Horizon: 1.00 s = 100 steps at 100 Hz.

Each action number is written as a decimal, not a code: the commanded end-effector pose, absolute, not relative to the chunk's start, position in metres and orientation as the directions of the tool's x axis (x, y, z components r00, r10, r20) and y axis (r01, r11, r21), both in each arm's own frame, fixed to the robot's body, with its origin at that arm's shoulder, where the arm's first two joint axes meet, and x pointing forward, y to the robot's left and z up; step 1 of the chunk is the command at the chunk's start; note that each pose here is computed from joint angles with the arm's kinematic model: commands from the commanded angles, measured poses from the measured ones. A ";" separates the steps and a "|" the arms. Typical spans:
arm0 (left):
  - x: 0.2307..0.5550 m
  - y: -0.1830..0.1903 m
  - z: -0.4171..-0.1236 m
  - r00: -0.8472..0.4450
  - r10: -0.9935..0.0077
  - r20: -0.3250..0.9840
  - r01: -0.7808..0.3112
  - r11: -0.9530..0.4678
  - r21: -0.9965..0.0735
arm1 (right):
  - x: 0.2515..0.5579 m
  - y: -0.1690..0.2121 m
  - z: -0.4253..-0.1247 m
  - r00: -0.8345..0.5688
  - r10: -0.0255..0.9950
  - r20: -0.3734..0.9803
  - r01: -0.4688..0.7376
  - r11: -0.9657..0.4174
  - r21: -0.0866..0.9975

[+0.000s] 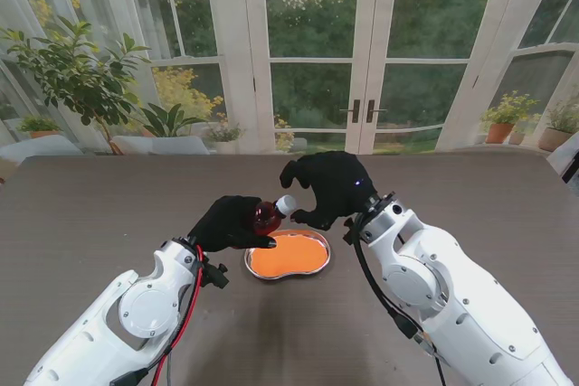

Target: Collect the cotton balls from the tray into a sample bottle

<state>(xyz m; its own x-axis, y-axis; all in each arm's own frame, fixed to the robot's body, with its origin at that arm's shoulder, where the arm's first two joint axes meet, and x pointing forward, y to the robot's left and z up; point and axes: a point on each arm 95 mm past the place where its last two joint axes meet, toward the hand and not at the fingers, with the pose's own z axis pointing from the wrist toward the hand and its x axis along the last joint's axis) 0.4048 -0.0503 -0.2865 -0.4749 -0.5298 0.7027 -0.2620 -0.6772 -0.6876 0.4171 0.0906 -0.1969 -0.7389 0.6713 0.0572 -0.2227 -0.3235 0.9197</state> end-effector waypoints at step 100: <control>0.405 -0.054 -0.285 -0.481 -0.522 0.704 -0.282 -0.668 -0.688 | 0.416 0.100 -0.201 -0.762 0.644 0.067 -0.210 -0.344 0.915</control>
<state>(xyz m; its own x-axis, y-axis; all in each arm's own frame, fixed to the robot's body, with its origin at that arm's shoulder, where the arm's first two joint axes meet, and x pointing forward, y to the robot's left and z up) 0.4061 -0.0514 -0.2850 -0.4804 -0.5268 0.7012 -0.2647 -0.6752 -0.6885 0.4177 0.0974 -0.1999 -0.7576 0.6492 0.0671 -0.2188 -0.3495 0.9110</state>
